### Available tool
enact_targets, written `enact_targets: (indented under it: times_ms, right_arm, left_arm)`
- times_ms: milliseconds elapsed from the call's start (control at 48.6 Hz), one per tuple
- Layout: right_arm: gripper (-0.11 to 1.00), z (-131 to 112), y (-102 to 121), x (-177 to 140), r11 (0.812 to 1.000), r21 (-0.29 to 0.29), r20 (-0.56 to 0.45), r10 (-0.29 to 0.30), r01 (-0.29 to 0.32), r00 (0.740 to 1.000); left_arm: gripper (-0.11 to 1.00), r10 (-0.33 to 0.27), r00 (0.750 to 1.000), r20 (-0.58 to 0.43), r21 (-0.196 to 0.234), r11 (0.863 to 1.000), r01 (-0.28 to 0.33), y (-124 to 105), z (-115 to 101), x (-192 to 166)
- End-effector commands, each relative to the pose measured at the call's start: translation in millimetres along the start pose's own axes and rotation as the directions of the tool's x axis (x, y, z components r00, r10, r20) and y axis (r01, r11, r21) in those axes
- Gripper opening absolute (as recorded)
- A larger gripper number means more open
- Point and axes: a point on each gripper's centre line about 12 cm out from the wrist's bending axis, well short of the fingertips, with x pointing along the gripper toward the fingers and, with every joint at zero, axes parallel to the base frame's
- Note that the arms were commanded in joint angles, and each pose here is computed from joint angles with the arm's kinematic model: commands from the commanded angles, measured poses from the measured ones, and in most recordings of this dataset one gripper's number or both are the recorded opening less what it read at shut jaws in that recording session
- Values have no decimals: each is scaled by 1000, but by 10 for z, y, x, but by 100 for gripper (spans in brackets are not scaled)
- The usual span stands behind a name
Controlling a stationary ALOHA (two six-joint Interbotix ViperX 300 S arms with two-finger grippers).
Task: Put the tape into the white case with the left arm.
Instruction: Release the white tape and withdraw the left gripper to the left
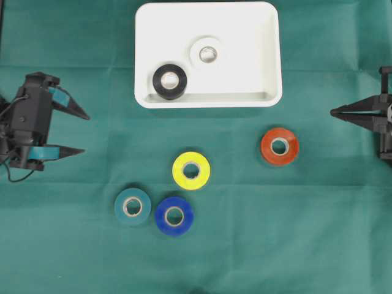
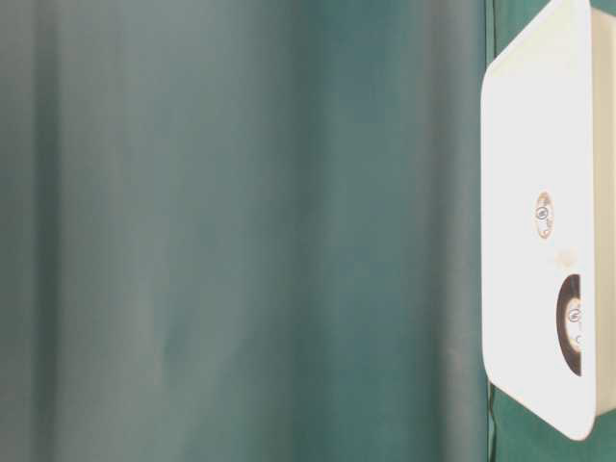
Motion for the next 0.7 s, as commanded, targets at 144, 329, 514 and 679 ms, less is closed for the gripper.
enact_targets:
  times_ms: [144,329,514,679]
  right_arm:
    - [-9,45,-8,5,1000,2,12,-2,2,1000]
    - [-9,47,-8,5,1000,2,13,-2,2,1000]
    - [-9,45,-8,5,1000,2,12,-2,2,1000]
    - [-9,45,-8,5,1000,2,12,-2,2,1000]
  left_arm:
    - [80,-2,1000,23,3,1000,2,-10,12,-48]
    - [80,-6,1000,4,8,1000,6,-16,5,-3]
    - [80,-28,1000,-10,28,999,28,-74,68,84]
    - [80,-47,999,-28,43,998,48,-129,138,184]
